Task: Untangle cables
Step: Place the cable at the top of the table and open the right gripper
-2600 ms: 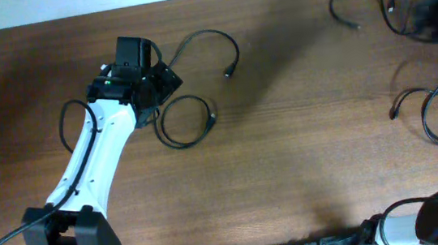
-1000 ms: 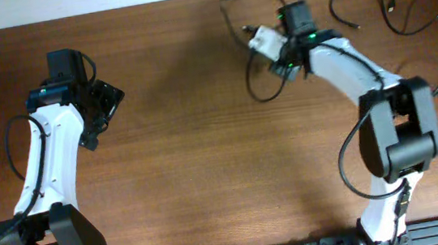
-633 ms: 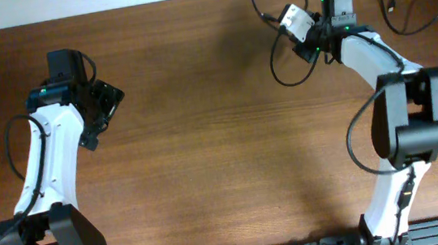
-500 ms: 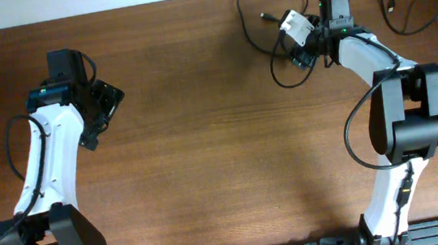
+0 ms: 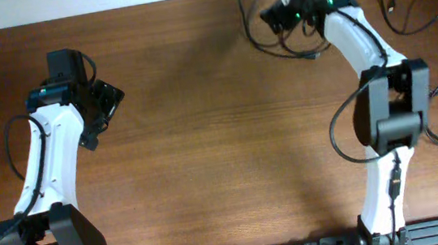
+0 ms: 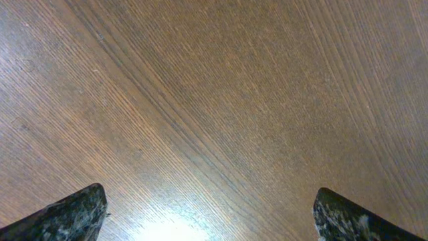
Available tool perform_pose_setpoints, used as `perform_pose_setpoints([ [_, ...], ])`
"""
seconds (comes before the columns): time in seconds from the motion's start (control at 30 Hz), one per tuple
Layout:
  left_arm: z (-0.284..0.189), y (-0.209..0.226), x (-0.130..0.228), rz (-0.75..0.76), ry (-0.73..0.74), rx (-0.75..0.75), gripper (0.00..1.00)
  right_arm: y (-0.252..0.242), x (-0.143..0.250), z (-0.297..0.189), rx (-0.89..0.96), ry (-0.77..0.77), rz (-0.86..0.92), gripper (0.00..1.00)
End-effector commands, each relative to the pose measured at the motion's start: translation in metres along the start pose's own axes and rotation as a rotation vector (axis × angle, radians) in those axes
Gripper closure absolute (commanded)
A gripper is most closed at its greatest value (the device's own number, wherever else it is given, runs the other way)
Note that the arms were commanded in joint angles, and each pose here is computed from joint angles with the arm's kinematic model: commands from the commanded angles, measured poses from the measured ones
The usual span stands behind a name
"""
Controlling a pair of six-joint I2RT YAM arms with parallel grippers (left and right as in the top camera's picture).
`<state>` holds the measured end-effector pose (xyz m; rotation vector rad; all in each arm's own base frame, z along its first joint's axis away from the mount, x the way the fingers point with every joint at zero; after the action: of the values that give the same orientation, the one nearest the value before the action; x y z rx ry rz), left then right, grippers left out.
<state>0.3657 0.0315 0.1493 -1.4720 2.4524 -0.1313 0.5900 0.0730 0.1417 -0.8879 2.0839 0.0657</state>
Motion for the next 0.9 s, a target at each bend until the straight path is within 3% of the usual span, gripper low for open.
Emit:
perform_pose_setpoints([
  [0.0,0.0,-0.001,-0.001,0.007,0.002,0.001,0.01,-0.005,0.002,0.026,-0.005,-0.003,-0.072,0.19],
  [0.3,0.0,-0.001,-0.001,0.007,0.002,0.001,0.01,0.017,0.061,0.086,-0.064,0.06,-0.092,0.21],
  [0.37,0.0,-0.001,-0.001,0.007,0.002,0.001,0.01,0.021,0.072,0.095,-0.073,0.076,-0.092,0.35],
  [0.4,0.0,-0.001,-0.001,0.007,0.002,0.001,0.01,0.023,0.081,0.1,-0.071,0.095,-0.088,0.69],
  [0.47,0.0,-0.001,-0.001,0.007,0.002,0.001,0.01,0.021,0.085,0.101,-0.054,0.114,-0.087,0.8],
  [0.53,0.0,-0.001,-0.001,0.007,0.002,0.001,0.01,0.017,0.08,0.098,-0.044,0.109,-0.09,0.96],
  [0.63,0.0,-0.001,-0.001,0.007,0.002,0.001,0.01,0.006,0.048,0.074,-0.029,0.087,-0.095,0.96],
  [0.87,0.0,-0.001,-0.001,0.007,0.002,0.001,0.01,-0.02,-0.047,-0.034,0.031,0.013,-0.125,0.96],
])
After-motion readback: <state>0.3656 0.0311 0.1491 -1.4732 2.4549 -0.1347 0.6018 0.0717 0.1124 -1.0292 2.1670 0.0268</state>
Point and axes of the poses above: each gripper's point midway between its finger pads, its own z axis out along the fingers, its own y axis along the line the jaws close on, x = y × z, the point moved 3 cm from there along -z, back along the fingers, and after that the axes turned 8 degrees about -z, right-handed, at the moved point
